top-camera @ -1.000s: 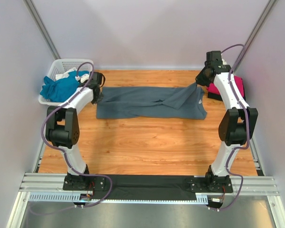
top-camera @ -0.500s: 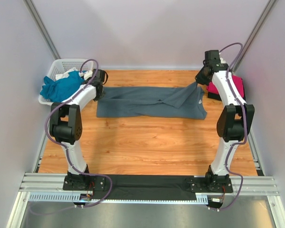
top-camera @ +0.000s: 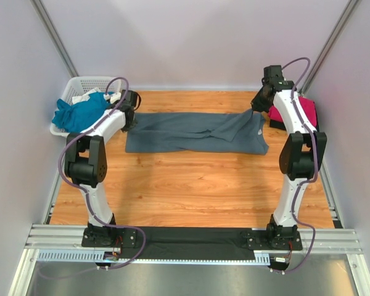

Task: Fold and stack the t-shirts
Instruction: Fold the tshirt

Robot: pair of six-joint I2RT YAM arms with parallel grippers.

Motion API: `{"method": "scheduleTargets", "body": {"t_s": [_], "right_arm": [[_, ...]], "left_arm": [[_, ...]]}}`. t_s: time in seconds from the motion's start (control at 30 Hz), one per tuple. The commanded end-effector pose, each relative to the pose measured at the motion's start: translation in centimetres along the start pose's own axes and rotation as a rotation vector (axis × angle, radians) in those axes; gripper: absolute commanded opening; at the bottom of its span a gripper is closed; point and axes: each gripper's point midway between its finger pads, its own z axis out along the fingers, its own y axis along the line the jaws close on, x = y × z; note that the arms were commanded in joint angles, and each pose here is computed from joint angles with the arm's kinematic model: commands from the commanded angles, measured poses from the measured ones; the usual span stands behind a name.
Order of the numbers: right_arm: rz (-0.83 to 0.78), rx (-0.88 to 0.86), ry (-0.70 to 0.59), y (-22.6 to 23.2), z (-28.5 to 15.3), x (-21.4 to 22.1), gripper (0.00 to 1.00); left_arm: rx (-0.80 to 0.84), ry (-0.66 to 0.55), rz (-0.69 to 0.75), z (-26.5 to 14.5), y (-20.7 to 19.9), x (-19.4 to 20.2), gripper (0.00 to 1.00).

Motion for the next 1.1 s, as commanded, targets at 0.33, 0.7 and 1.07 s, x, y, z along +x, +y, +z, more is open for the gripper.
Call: {"method": "scheduleTargets", "body": {"t_s": [0.33, 0.7, 1.07], "right_arm": [[0.101, 0.133, 0.127, -9.6, -15.2, 11.4, 0.00], [0.175, 0.288, 0.299, -17.1, -18.5, 22.0, 0.00], [0.290, 0.379, 0.336, -21.4, -22.4, 26.5, 0.00]], "left_arm": [[0.089, 0.099, 0.030, -10.6, 5.6, 3.4, 0.00], [0.064, 0.328, 0.121, -13.3, 11.4, 12.1, 0.00], [-0.019, 0.445, 0.174, -12.7, 14.9, 17.3, 0.00]]}}
